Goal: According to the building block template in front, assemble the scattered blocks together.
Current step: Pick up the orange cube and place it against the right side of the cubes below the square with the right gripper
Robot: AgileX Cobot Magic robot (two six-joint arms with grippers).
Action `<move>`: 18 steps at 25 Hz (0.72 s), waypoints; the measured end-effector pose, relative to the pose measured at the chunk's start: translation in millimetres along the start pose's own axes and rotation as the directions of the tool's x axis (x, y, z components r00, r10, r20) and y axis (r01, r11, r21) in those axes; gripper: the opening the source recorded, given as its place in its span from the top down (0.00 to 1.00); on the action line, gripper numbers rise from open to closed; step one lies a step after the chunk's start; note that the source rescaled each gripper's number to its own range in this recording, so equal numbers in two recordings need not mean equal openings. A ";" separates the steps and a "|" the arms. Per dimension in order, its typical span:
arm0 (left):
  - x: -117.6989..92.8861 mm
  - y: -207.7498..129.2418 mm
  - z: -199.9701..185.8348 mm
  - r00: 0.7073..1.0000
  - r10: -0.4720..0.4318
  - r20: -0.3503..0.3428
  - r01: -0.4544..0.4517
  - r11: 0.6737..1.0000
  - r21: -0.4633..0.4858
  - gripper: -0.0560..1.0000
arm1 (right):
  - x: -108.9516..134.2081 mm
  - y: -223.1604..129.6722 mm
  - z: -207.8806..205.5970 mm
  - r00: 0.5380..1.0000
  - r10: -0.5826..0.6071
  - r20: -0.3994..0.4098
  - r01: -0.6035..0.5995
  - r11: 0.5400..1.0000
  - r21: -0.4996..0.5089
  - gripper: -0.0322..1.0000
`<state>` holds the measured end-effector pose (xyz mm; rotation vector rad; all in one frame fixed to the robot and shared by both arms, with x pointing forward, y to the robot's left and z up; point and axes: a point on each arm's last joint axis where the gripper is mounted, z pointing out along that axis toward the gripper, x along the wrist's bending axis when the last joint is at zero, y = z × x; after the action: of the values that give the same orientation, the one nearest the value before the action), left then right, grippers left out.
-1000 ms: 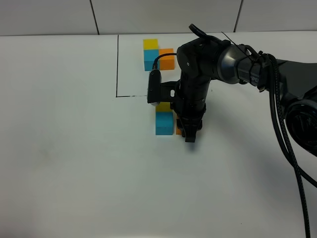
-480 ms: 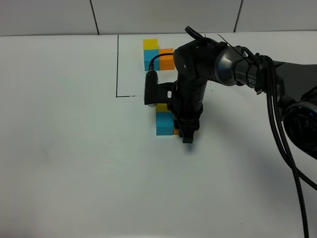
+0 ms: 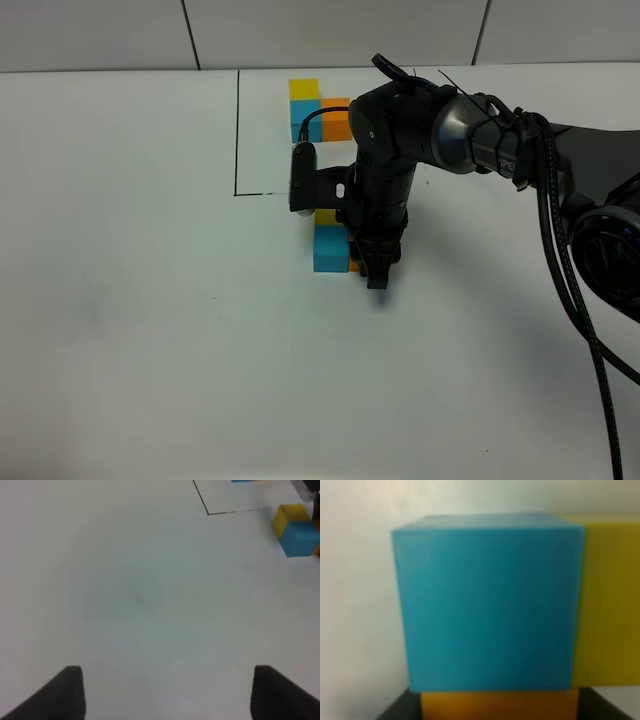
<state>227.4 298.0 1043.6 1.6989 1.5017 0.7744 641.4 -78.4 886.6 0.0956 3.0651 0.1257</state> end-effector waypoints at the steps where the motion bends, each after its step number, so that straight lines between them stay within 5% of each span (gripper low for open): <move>1: 0.0 0.0 0.0 1.000 0.000 0.000 0.000 1.000 0.000 0.49 | 0.0 0.0 0.0 1.000 -0.001 0.000 0.001 1.000 0.000 0.94; 18: 0.0 0.0 0.0 1.000 0.000 0.000 0.000 1.000 0.000 0.49 | 0.0 0.3 -0.2 0.999 -0.038 0.002 0.038 0.999 0.001 0.94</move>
<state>227.4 298.0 1043.6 1.6989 1.5017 0.7744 641.5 -78.1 886.8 0.0368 3.0633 0.1211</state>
